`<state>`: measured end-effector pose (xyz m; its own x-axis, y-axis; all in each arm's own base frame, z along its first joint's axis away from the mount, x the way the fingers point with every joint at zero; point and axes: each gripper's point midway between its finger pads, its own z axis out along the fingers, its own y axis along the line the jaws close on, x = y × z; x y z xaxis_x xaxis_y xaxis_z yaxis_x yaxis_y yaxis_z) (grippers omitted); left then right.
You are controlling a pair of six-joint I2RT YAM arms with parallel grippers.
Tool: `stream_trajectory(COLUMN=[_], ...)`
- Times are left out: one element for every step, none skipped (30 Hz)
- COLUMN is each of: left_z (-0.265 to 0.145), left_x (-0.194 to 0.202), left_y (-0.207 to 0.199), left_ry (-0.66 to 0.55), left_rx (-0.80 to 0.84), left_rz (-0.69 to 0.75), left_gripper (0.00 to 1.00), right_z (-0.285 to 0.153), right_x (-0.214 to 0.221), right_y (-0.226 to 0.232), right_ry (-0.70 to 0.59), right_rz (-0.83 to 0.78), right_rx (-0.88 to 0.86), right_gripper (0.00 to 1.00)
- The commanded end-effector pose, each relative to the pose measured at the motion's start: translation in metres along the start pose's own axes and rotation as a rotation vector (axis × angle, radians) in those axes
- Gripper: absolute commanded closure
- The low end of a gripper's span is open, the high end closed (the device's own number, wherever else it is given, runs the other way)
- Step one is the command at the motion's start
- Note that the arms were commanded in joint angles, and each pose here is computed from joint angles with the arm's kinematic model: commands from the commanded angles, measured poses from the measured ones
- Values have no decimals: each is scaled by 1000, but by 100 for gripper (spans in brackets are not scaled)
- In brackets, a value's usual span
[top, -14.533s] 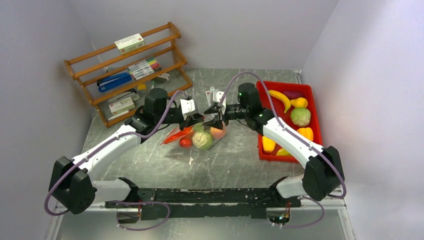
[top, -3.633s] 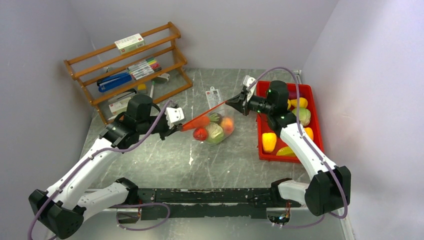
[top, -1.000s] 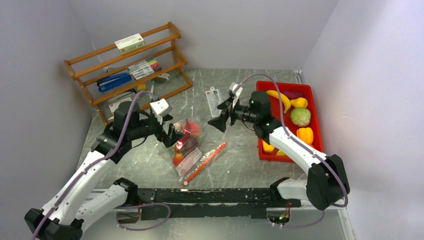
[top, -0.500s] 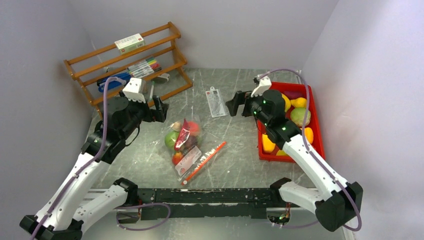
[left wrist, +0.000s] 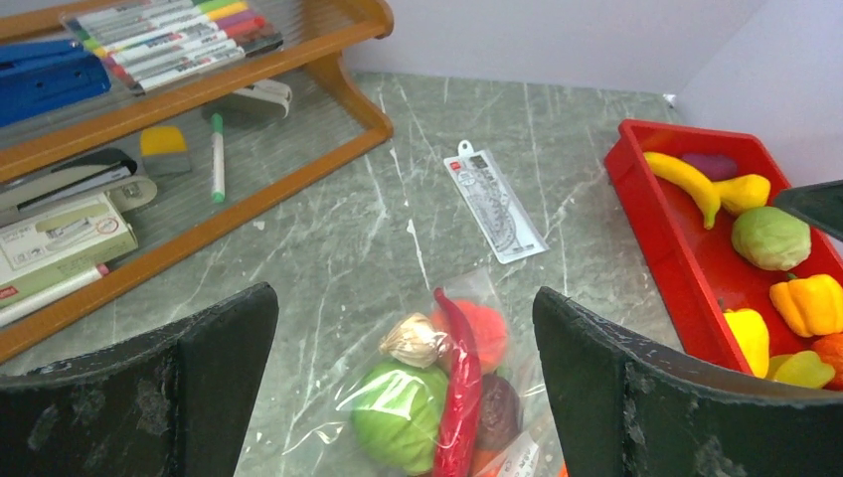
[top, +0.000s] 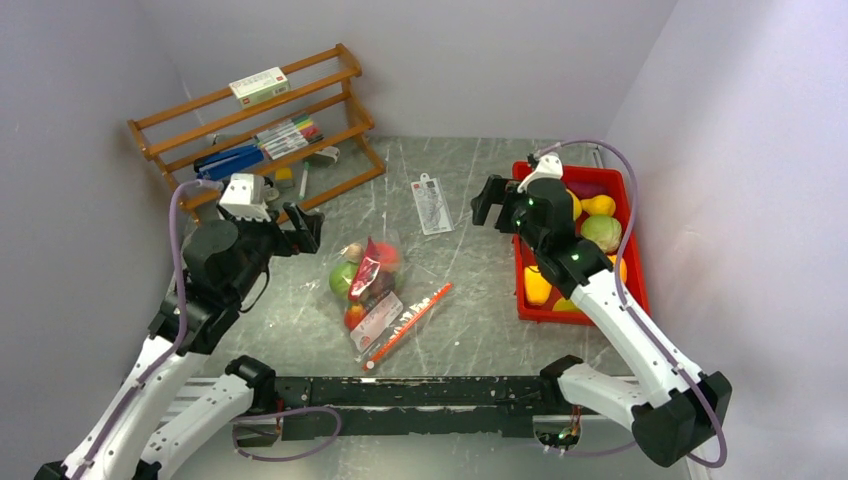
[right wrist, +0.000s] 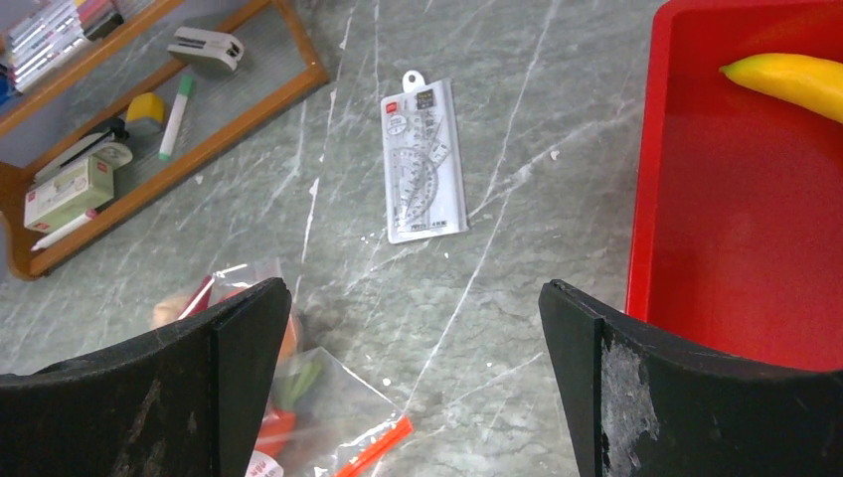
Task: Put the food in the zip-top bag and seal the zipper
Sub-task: Reset both arms
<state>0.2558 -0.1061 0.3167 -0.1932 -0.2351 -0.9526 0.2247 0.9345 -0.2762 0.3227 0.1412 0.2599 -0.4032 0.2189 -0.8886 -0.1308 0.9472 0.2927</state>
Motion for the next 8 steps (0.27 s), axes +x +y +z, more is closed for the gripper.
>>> stream_trajectory(left_z=[5, 5, 4, 3, 2, 2, 1, 1], left_x=[7, 7, 7, 5, 3, 2, 1, 1], left_y=[8, 7, 7, 5, 4, 3, 2, 1], left_ry=[24, 24, 23, 16, 9, 5, 0, -4], left_rx=[-48, -46, -42, -34, -26, -18, -9, -2], left_rz=[-11, -11, -12, -14, -14, -9, -3, 6], left_gripper=[1, 1, 1, 1, 1, 1, 1, 1], right_z=[-7, -8, -9, -10, -11, -13, -14, -15], right_x=[-6, -6, -7, -8, -10, -13, -15, -16], right_y=[-1, -1, 1, 1, 2, 2, 2, 2], right_ry=[-34, -39, -45, -53, -62, -73, -81, -88], right_rz=[34, 36, 36, 38, 39, 39, 39, 42], right_rx=[2, 0, -9, -14, -18, -21, -21, -21], right_gripper=[0, 0, 0, 0, 0, 0, 0, 0])
